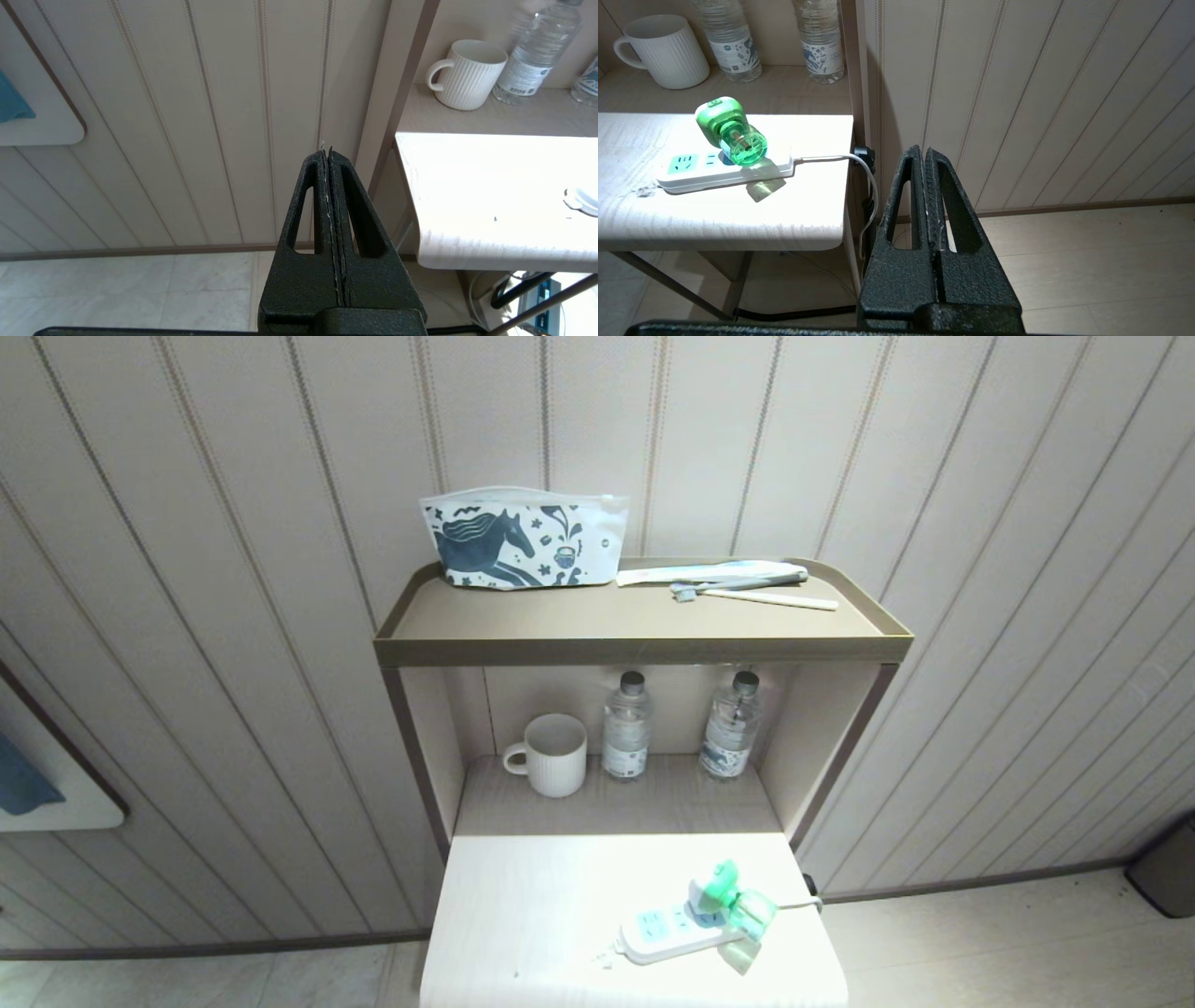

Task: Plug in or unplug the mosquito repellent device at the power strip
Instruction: Hold the socket with your left hand and unplug it with your right hand

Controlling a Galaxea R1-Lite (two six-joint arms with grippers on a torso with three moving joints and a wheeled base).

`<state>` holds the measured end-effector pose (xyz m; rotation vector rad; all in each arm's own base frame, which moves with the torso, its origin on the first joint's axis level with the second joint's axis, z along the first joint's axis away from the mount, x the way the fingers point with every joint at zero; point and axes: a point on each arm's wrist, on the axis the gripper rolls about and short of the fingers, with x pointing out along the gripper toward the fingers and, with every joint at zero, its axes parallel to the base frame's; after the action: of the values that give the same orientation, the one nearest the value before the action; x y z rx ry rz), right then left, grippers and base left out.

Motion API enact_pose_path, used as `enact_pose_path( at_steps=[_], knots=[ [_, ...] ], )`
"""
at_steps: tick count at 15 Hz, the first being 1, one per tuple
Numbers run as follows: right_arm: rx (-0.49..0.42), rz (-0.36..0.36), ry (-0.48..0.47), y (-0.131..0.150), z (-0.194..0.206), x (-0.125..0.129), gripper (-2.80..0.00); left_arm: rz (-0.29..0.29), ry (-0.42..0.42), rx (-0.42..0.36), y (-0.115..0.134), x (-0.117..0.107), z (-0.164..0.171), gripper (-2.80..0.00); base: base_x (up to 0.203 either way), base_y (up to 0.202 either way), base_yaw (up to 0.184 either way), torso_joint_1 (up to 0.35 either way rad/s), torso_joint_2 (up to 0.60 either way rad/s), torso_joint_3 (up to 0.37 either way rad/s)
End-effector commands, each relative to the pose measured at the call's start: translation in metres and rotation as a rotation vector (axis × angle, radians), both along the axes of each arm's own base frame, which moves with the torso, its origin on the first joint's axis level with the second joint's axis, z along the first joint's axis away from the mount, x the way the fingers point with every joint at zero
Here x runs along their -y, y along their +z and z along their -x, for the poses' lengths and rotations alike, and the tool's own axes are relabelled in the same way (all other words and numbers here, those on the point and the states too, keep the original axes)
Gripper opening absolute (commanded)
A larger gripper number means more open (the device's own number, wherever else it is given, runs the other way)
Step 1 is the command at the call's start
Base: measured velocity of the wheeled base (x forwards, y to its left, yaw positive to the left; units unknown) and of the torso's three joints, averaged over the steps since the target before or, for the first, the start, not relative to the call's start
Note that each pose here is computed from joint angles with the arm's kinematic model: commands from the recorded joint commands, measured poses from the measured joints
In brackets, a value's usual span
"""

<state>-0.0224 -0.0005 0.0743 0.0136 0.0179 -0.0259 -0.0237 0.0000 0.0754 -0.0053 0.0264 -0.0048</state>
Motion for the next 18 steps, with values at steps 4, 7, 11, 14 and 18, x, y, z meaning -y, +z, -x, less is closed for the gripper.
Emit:
enact_pose_path(
  at_steps=[4, 7, 11, 14, 18],
  knots=[
    [0.007, 0.012, 0.003, 0.001, 0.0, 0.0, -2.8, 0.001, -0.001, -0.001, 0.0, 0.0, 0.0, -2.8, 0.0, 0.0, 0.0, 0.0, 0.0, 0.0],
    [0.009, 0.015, 0.001, 0.011, 0.005, 0.0, -2.8, 0.001, 0.0, -0.001, 0.0, 0.0, 0.0, -2.8, 0.0, 0.0, 0.0, 0.0, 0.0, 0.0],
    [0.03, 0.015, 0.009, 0.056, 0.023, 0.0, -2.8, 0.001, -0.001, 0.0, 0.0, 0.0, 0.0, -2.8, 0.0, 0.0, 0.0, 0.0, 0.0, 0.0],
    [-0.037, 0.011, 0.047, 0.103, 0.014, -0.001, -2.8, -0.001, -0.001, -0.001, 0.0, 0.0, 0.0, -2.8, 0.0, 0.0, 0.0, 0.0, 0.0, 0.0],
    [-0.125, -0.005, 0.153, 0.161, -0.023, -0.003, -2.8, -0.001, -0.001, -0.001, 0.0, 0.0, 0.0, -2.8, 0.0, 0.0, 0.0, 0.0, 0.0, 0.0]
  ],
)
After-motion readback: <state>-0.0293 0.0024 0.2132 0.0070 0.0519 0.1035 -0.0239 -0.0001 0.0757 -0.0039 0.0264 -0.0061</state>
